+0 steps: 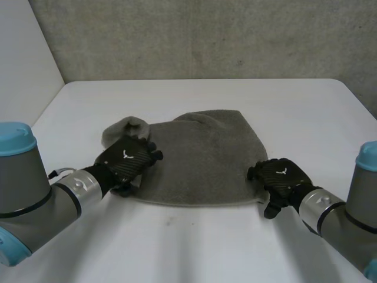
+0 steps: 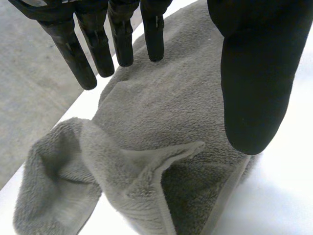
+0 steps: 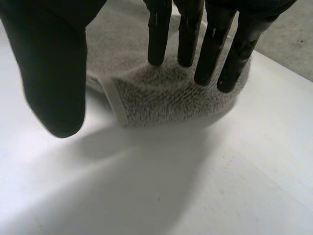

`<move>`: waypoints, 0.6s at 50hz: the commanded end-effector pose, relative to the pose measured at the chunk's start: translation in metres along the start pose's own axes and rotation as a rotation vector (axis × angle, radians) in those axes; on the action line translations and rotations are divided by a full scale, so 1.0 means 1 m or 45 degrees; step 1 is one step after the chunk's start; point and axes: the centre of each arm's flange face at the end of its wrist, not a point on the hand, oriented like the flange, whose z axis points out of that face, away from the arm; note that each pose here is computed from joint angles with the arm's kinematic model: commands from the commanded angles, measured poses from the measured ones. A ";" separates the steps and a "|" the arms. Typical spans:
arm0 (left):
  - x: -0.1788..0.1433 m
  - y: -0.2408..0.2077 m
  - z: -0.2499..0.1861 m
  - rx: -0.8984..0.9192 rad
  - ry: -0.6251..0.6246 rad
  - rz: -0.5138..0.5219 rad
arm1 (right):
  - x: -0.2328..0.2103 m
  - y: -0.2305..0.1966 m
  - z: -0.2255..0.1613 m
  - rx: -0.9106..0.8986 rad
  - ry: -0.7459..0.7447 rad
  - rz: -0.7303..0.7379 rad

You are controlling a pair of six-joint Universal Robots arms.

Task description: Fold the towel.

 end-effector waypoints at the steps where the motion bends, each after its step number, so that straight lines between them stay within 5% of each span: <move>1: 0.001 0.001 0.000 0.033 0.065 -0.014 | 0.000 0.007 0.014 0.016 -0.006 -0.040; 30: 0.005 0.011 -0.003 0.000 0.085 -0.118 | 0.011 -0.024 0.041 0.149 0.079 -0.055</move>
